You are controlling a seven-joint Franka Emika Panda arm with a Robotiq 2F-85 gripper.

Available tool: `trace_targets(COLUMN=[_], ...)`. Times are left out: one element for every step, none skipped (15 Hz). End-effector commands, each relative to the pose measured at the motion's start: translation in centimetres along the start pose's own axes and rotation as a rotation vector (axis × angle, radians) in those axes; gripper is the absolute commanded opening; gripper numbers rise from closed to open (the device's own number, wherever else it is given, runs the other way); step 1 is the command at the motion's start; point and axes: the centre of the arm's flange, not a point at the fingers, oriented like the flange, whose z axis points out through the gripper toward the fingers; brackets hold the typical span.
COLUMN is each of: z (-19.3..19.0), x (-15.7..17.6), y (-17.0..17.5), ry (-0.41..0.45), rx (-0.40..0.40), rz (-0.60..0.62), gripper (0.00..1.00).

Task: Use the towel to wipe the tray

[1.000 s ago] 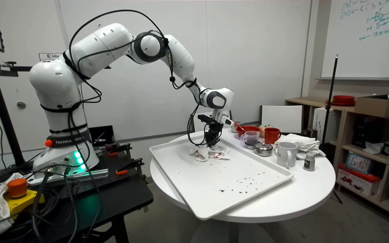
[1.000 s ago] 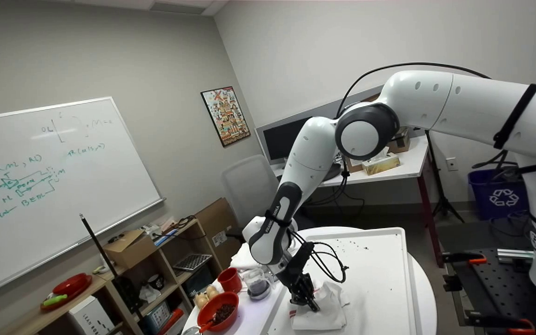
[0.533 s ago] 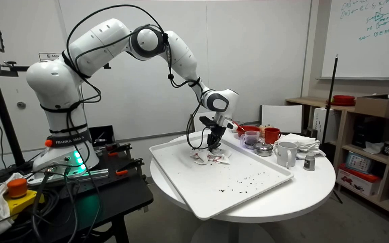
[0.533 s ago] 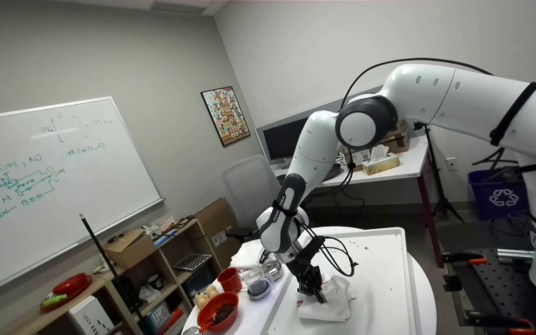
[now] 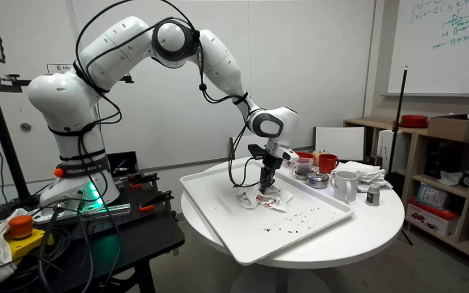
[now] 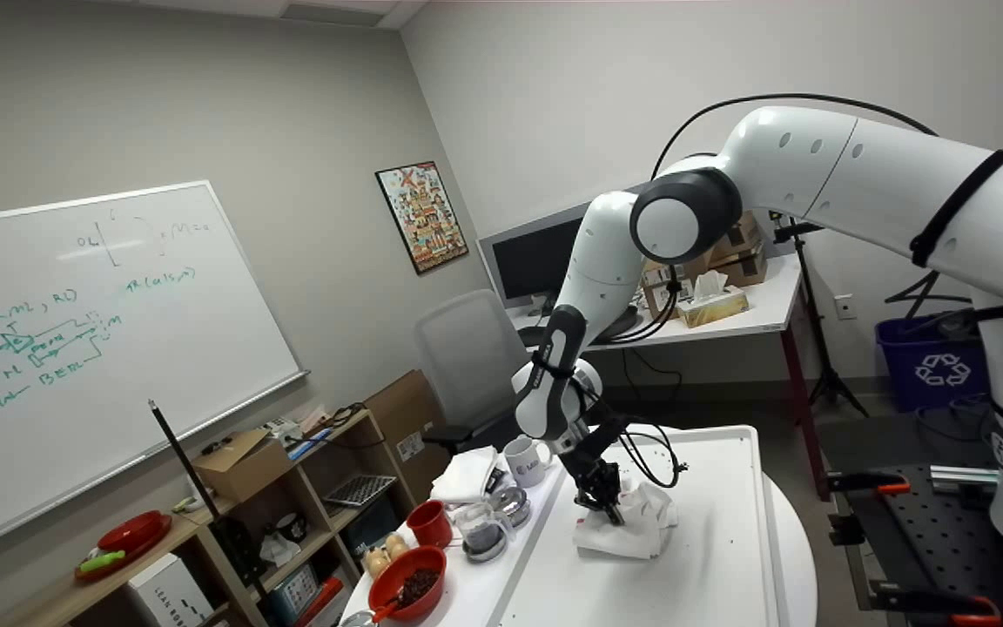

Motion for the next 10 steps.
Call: trace_targets(z=[-1.3, -1.7, -2.0, -2.3, -2.6, -2.9, -3.2, -3.4, -3.7, -4.0], x=[0.7, 1.5, 1.9, 2.3, 2.7, 3.0, 3.2, 3.2, 3.2, 3.1], y=[4.6, 6.2, 7.8, 9.2, 10.6, 11.8, 12.7, 13.3, 13.5, 13.3], ry=[0.025, 0.027, 0.033, 0.035, 0.040, 0.043, 0.049, 0.060, 0.070, 0.085], rx=[0.030, 0.037, 0.042, 0.052, 0.058, 0.067, 0.074, 0.076, 0.080, 0.083], rz=[0.129, 0.164, 0.199, 0.231, 0.264, 0.296, 0.320, 0.337, 0.346, 0.346], gripper=[0.06, 0.06, 0.06, 0.06, 0.06, 0.06, 0.06, 0.06, 0.06, 0.06])
